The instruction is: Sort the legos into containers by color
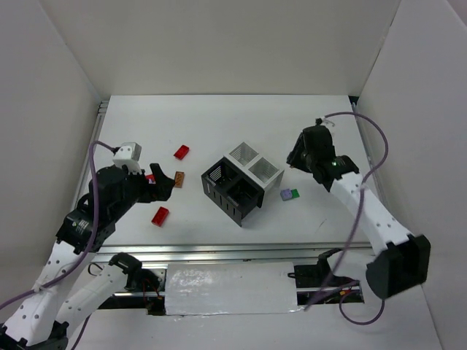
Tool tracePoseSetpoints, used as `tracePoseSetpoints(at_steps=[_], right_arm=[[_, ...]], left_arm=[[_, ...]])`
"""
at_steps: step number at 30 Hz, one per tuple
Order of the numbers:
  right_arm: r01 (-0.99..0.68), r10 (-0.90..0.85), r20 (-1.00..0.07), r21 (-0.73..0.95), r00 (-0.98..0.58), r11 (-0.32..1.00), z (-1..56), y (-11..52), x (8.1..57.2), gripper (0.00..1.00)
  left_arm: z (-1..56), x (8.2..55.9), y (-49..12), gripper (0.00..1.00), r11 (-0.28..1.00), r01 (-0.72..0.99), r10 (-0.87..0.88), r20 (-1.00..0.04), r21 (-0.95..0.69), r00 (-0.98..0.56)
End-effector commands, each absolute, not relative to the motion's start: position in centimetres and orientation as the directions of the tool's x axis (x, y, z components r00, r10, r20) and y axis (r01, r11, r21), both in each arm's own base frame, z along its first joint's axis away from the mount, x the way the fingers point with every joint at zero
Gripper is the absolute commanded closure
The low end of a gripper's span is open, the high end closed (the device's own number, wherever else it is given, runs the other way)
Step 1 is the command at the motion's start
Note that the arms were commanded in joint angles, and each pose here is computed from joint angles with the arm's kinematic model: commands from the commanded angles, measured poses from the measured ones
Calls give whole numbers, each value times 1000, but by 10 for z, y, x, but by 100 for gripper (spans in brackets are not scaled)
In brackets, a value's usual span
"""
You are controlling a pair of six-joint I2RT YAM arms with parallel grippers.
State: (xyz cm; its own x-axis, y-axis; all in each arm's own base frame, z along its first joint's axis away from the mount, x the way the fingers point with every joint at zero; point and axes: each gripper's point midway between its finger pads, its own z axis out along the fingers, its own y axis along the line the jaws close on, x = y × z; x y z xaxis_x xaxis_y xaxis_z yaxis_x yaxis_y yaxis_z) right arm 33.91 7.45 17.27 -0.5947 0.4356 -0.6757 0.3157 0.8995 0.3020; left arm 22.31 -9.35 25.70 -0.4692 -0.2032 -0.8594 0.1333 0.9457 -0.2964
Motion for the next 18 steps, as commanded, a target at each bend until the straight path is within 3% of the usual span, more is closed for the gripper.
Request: tracePoseSetpoints(at_steps=[1,6,9,12,18], right_arm=[[39,316,-750,362,-581,931,226,129,308,100],[-575,98,-882,381,-461,724,272,218,218,100],[-735,45,-929,318,-366,599,279,236,179,100],[-791,-2,-942,282,-337,542,279,251,160,100],[-793,-46,-950,231,-309,565,283,279,155,100]], left_arm=[[304,217,-146,1,802,363,-295,-843,-475,-451],[357,202,-182,0,560,451,-480,-716,-695,-507],[370,194,-198,0,439,468,-512,-642,-767,-571],[360,191,-217,0,383,448,-481,-588,-808,-650],[325,188,-245,2,416,402,-426,-566,-815,-706]])
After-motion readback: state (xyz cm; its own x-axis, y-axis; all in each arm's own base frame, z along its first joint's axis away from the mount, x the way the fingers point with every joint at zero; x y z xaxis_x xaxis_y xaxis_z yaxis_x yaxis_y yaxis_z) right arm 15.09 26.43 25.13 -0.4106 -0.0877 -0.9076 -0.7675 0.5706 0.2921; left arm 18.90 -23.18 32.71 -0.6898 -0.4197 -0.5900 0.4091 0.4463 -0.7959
